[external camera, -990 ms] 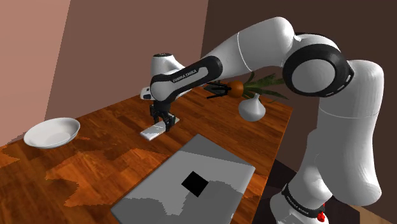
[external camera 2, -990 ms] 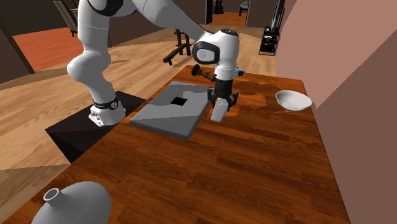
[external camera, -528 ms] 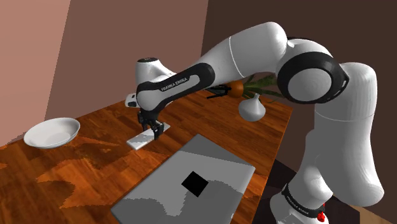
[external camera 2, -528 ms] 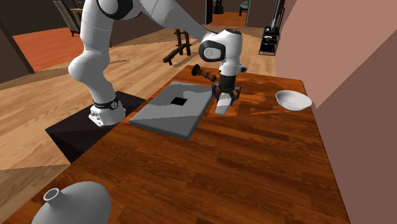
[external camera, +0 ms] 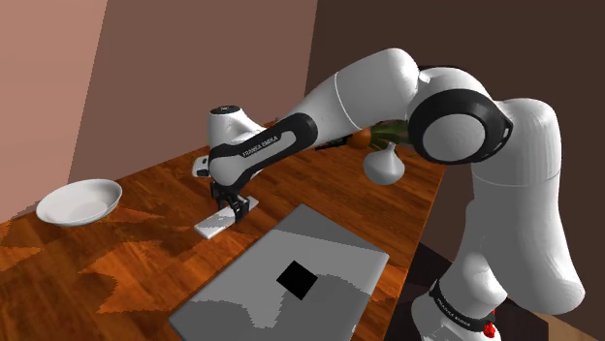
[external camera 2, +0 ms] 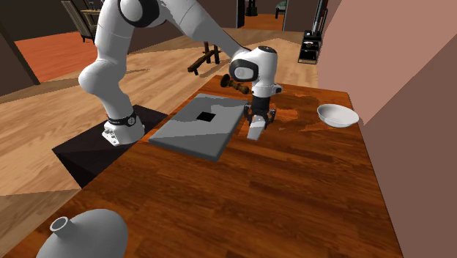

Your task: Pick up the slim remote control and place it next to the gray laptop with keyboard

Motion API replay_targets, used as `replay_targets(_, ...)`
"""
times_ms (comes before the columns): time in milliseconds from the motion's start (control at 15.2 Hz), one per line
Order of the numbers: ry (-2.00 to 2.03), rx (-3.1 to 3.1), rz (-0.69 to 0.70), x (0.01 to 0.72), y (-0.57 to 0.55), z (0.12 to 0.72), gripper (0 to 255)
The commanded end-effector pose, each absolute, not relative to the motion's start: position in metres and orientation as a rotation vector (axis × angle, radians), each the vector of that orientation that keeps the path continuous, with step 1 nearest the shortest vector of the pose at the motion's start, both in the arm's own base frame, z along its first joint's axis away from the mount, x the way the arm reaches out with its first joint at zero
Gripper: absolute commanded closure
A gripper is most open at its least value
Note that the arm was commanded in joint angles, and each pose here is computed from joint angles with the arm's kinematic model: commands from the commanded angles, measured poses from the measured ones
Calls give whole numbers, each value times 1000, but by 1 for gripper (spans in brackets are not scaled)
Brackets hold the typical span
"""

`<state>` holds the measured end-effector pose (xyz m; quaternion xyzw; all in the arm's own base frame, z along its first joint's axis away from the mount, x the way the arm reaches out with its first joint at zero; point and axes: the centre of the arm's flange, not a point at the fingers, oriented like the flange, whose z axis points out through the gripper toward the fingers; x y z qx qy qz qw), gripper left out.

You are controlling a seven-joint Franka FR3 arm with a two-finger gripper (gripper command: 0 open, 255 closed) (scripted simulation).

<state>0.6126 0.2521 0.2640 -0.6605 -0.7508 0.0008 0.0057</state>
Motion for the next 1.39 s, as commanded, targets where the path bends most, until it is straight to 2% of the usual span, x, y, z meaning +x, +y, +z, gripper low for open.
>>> replay_targets(0, -2350, -2068, 1, 612, 252, 254, 255)
replay_targets(396, -2350, -2068, 1, 612, 252, 222, 255)
replay_targets(858, -2350, -2068, 1, 612, 252, 222, 255)
replay_targets(924, -2350, -2068, 1, 612, 252, 222, 0)
replay_targets(1320, -2350, -2068, 1, 612, 252, 235, 0)
